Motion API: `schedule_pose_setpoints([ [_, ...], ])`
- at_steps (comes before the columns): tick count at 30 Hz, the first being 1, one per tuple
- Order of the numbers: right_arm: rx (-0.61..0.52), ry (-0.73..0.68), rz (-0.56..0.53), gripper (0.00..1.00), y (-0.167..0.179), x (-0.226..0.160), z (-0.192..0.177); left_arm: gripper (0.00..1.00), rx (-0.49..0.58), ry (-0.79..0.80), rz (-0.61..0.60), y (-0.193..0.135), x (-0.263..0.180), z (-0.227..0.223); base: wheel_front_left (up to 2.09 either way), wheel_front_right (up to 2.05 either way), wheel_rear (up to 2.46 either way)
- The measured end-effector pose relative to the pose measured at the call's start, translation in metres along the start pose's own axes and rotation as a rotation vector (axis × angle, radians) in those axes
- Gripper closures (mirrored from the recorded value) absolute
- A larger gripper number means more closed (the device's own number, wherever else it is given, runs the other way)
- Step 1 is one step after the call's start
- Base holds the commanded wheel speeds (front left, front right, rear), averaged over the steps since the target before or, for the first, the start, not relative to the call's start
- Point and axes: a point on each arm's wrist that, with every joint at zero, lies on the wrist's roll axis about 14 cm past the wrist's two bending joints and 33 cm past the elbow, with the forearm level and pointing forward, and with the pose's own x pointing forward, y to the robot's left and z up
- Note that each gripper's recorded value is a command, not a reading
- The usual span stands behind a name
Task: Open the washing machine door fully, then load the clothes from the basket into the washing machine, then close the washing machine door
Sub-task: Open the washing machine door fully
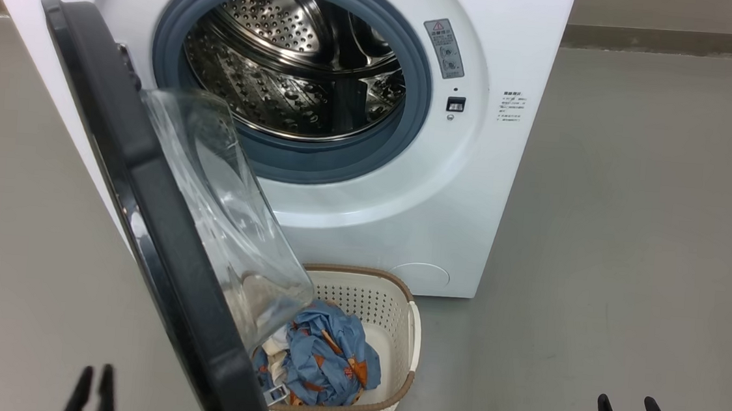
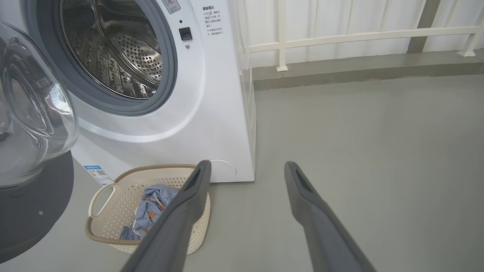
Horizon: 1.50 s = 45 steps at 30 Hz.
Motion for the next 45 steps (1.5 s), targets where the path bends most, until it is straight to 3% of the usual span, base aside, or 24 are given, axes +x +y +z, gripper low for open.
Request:
schedule_pose_setpoints([
  [16,0.002,0.002,0.019,0.00,0.007,0.004,-0.001,1.00,0.026,-0.056,0.101,0.021,0.001,0.018,0.00,0.00,0.00],
  [21,0.001,0.001,0.027,0.00,0.009,0.005,0.000,1.00,0.033,-0.212,0.184,0.037,0.008,0.068,0.00,0.00,0.00],
  [25,0.000,-0.002,0.035,0.00,0.011,0.006,0.001,1.00,0.034,-0.440,0.190,0.030,0.008,0.141,0.00,0.00,0.00],
  [29,0.000,-0.006,0.045,0.00,0.015,0.007,0.002,1.00,0.044,-0.667,0.093,-0.004,-0.009,0.209,0.00,0.00,0.00],
  [35,0.000,-0.005,0.059,0.00,0.019,0.008,0.002,1.00,-0.032,-0.799,-0.240,-0.093,-0.046,0.249,0.00,0.00,0.00],
  [38,0.001,-0.004,0.064,0.00,0.021,0.009,0.002,1.00,-0.080,-0.747,-0.341,-0.118,-0.052,0.243,0.00,0.00,0.00],
  [41,0.004,0.002,0.069,0.00,0.023,0.010,0.000,1.00,-0.157,-0.547,-0.464,-0.150,-0.051,0.206,0.00,0.00,0.00],
  [45,0.007,0.010,0.075,0.00,0.026,0.011,-0.003,1.00,-0.199,-0.305,-0.518,-0.168,-0.048,0.153,0.00,0.00,0.00],
])
